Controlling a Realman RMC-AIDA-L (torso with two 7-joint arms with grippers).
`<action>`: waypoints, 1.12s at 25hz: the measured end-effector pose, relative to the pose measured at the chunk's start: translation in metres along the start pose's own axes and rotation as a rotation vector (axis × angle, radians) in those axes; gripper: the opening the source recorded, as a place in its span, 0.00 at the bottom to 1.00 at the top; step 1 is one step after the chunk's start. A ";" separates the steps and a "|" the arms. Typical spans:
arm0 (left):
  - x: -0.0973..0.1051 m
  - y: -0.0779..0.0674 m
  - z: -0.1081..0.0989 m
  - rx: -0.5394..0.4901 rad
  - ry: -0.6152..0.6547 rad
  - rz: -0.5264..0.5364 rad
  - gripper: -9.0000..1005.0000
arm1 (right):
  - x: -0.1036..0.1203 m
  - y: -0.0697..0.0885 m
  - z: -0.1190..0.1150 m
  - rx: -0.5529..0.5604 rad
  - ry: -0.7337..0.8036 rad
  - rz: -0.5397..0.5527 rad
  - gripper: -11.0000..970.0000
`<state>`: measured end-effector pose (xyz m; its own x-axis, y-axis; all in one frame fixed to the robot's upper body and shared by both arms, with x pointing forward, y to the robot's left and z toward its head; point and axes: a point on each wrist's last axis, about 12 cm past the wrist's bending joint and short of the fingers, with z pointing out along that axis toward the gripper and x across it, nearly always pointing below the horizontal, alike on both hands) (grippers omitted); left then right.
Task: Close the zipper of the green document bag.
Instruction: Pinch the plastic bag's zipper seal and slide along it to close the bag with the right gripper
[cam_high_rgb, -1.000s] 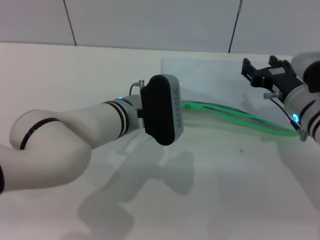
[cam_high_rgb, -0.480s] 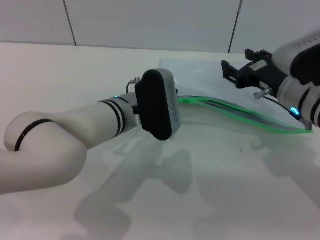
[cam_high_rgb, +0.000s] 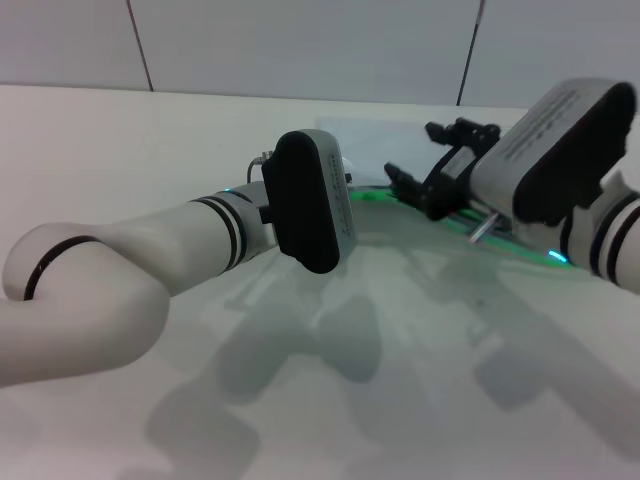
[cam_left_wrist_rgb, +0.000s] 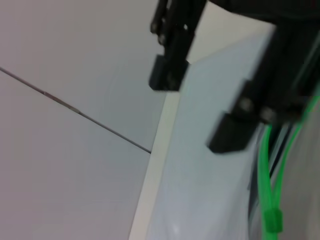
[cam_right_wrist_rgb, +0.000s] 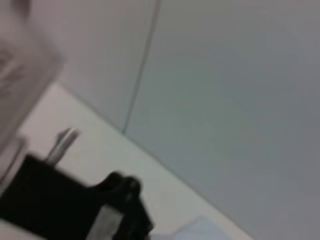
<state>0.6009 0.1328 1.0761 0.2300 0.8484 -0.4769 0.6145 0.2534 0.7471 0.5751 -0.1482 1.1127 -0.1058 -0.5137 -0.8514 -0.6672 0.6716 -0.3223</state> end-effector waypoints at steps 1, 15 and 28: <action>0.000 0.000 0.000 0.000 0.000 0.000 0.06 | 0.000 0.002 0.001 -0.008 0.007 -0.021 0.69; -0.004 0.006 0.000 -0.012 -0.009 -0.007 0.06 | 0.001 0.019 0.004 -0.048 0.018 -0.269 0.69; -0.010 0.011 0.000 -0.018 -0.022 -0.004 0.06 | 0.003 0.019 0.011 -0.050 0.026 -0.376 0.65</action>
<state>0.6053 0.1271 1.0897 0.2444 0.8367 -0.4901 0.6016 0.2655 0.7534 0.5701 -0.1305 1.0995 0.1353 -0.7334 -0.6662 -0.6983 0.4064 -0.5892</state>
